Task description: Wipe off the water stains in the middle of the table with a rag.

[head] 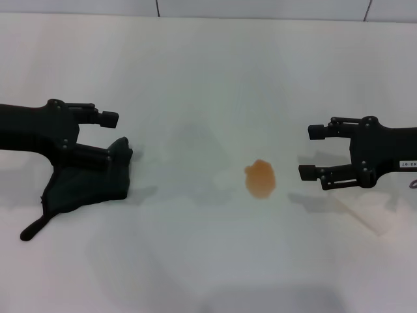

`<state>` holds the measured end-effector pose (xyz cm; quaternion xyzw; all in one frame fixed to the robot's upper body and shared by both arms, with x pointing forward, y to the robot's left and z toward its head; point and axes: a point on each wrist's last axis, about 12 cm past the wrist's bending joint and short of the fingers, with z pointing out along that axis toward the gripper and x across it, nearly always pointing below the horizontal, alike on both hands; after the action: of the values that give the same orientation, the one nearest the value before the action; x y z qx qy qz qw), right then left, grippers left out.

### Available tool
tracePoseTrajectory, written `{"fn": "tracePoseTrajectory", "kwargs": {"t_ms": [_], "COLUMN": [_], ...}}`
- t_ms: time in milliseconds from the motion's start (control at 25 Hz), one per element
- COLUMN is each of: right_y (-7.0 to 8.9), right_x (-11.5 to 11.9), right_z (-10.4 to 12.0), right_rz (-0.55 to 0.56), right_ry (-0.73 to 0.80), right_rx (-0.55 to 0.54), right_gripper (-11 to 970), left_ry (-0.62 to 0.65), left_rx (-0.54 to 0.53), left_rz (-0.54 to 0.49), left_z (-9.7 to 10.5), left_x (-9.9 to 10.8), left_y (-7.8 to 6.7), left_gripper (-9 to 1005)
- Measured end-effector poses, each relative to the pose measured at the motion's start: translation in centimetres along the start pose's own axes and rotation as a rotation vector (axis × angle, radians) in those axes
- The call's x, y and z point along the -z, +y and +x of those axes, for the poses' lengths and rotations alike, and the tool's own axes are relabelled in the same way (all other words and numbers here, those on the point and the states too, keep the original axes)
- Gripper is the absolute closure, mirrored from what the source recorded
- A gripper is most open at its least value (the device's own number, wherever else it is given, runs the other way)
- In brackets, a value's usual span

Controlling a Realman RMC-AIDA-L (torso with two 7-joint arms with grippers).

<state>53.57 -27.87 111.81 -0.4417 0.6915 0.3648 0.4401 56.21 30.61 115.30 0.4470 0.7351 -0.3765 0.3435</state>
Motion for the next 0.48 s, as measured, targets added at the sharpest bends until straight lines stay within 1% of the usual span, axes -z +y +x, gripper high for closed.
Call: {"fn": "tracePoseTrajectory", "kwargs": {"t_ms": [480], "right_y": [0.12], "right_x": [0.2], "right_z": [0.23], "right_rz": [0.005], "right_ry": [0.004], "right_rx": [-0.013], "right_gripper": [116], "left_ry": [0.001], "left_rx": [-0.002], "left_rz": [0.007], "left_z": [-0.15], "left_x": [-0.17], "left_y": [-0.01], "left_gripper": [106]}}
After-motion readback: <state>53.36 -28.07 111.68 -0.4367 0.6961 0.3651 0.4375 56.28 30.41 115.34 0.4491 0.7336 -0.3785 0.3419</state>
